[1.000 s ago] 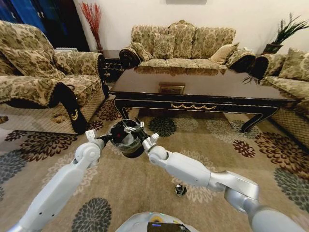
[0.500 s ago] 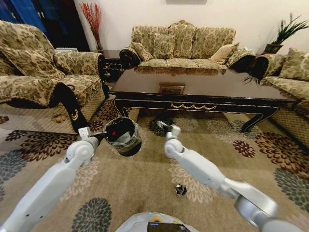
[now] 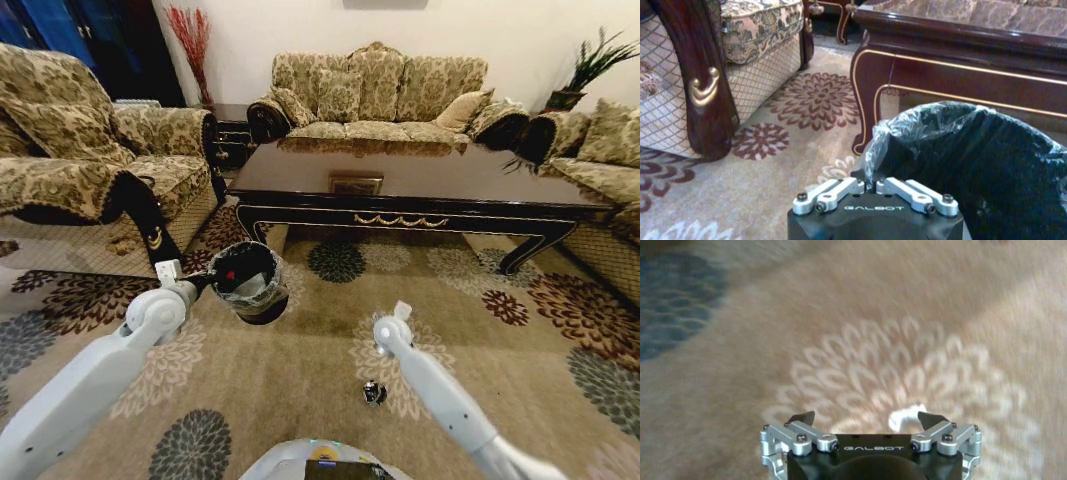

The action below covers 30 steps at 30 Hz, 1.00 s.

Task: Move to the front of the table and pick up the trash from the floor, then place it into the trash bin.

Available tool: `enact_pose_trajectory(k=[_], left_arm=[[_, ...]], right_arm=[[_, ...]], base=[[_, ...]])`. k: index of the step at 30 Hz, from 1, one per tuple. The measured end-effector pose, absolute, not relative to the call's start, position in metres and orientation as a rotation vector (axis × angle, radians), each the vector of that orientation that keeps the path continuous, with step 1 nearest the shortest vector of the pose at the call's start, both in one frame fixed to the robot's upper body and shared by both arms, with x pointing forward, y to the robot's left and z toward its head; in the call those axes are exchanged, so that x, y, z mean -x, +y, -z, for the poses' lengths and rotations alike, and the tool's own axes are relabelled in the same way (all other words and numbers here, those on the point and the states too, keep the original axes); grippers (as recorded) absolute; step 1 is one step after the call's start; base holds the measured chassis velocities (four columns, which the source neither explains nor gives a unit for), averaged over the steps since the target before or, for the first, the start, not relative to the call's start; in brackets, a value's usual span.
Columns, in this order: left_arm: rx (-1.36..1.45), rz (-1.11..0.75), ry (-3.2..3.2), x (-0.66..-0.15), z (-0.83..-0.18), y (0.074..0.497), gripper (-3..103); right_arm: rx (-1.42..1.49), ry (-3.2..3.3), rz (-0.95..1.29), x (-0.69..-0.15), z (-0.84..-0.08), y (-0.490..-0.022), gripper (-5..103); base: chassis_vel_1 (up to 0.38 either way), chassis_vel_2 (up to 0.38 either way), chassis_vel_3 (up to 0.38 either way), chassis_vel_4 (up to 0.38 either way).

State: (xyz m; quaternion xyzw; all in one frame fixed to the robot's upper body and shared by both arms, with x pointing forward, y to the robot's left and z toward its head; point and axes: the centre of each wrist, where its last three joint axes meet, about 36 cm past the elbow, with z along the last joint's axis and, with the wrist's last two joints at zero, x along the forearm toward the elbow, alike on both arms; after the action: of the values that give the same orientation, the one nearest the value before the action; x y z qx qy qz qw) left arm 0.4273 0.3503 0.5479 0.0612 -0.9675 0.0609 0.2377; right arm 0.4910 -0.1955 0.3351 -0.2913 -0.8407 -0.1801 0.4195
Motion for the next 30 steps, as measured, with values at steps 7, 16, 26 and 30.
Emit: enact_pose_trajectory(k=[7,16,26,30], left_arm=[[-0.192,-0.132,-2.632,-0.425,-0.548,0.352,3],[-0.205,-0.123,-2.619,-0.423,-0.551,0.351,3],[-0.200,-0.126,-2.611,-0.422,-0.548,0.349,3],[-0.195,-0.133,-2.610,-0.423,-0.546,0.347,3]], right_arm=[[0.966,-2.027,0.669,-0.511,-0.290,-0.231,100],[1.161,-1.936,0.814,-0.534,-0.253,-0.265,100],[1.160,-1.925,0.850,-0.525,-0.240,-0.256,100],[1.149,-1.930,0.858,-0.522,-0.241,-0.249,99]], base=[[0.000,0.000,0.000,0.000],[0.000,0.000,0.000,0.000],[0.000,0.000,0.000,0.000],[0.000,0.000,0.000,0.000]])
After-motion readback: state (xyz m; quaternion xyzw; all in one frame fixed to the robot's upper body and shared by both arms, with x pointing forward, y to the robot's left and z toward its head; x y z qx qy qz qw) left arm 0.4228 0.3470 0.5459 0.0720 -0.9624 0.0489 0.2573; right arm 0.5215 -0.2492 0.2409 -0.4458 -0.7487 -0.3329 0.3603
